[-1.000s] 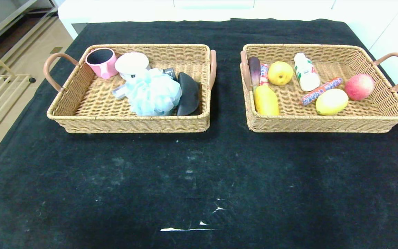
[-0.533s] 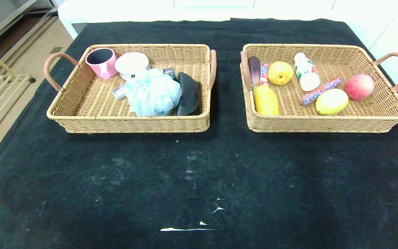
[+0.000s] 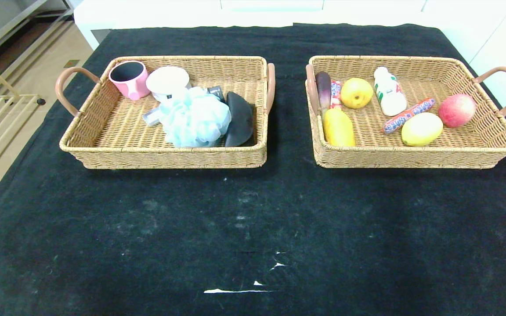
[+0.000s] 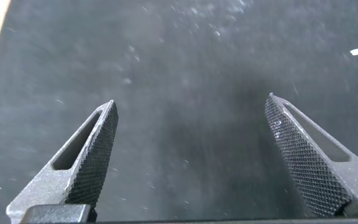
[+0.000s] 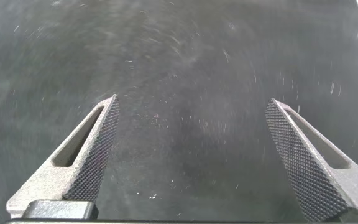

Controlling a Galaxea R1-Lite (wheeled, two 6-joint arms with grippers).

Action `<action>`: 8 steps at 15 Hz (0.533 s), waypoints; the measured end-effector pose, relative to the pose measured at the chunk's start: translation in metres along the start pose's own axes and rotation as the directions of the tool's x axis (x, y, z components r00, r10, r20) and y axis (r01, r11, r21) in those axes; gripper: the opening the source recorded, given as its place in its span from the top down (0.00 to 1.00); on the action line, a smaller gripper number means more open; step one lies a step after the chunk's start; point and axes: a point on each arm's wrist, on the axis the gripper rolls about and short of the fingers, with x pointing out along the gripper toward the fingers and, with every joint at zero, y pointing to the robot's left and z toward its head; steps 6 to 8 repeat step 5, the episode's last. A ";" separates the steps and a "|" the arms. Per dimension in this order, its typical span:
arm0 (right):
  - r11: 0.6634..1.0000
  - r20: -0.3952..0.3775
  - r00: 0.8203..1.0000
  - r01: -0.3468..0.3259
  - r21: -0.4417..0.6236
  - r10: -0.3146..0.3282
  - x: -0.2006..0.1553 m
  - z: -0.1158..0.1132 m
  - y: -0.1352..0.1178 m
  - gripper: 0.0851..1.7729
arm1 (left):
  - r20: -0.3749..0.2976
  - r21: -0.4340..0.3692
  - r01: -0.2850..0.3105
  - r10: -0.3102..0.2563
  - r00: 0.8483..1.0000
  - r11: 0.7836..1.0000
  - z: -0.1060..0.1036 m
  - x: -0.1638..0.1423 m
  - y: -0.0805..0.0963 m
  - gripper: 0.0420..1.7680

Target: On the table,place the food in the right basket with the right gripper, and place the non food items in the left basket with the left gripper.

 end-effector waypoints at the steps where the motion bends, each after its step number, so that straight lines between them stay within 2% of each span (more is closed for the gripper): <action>1: 0.999 -0.004 1.000 0.012 0.030 -0.012 0.000 -0.001 0.000 0.04 | -0.023 -0.003 0.007 -0.007 1.000 1.000 -0.004 0.001 0.000 0.03; 5: 0.999 -0.004 1.000 0.015 0.045 -0.015 0.000 -0.001 0.000 0.04 | -0.030 -0.076 -0.002 -0.001 1.000 0.997 -0.006 0.001 0.000 0.03; 8: 0.999 -0.004 1.000 0.015 0.045 -0.015 0.000 -0.001 0.000 0.04 | -0.030 -0.076 -0.002 -0.001 1.000 0.997 -0.006 0.001 0.000 0.03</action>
